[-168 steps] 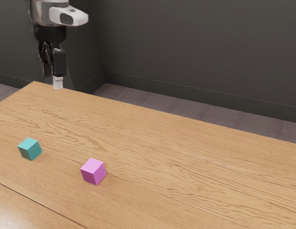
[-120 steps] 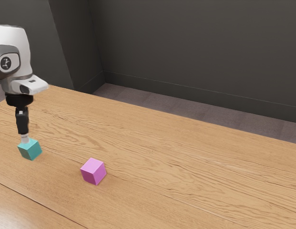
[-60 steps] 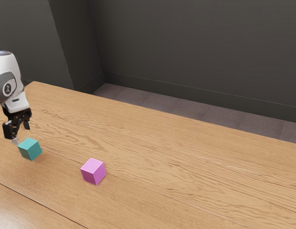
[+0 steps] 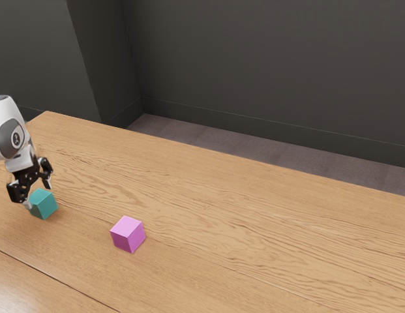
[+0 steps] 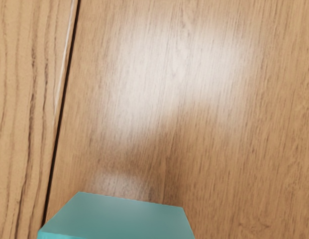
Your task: Pick up the blue block with one arm, and put the blue block on the pink block with one arm
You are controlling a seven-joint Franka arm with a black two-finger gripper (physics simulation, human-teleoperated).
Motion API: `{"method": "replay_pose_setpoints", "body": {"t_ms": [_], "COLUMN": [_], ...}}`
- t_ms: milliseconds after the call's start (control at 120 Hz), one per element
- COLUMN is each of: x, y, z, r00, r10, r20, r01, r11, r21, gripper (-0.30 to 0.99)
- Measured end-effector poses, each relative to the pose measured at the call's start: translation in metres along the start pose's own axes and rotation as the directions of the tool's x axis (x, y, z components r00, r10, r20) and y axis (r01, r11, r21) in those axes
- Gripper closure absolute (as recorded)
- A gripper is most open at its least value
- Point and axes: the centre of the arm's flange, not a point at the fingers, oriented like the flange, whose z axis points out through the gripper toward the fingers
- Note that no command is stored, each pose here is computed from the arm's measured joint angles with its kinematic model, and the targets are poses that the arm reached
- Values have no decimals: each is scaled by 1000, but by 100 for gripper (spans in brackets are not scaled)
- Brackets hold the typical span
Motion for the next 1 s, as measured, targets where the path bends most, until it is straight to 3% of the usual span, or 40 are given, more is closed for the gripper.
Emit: {"method": "replay_pose_setpoints", "body": {"t_ms": [200,717,892,1000], "x": [-6,-22,-24,-21], "y": [0,-7,-8,-7], "z": [21,49,50,22], "r00": [998,988,984,982], "r10": [55,156,176,187], "r20": [-19,3,18,40], "r01": [-55,-156,-177,-190], "r11": [998,987,983,978], "r21": [2,29,47,90], "gripper": [0,1,27,33]}}
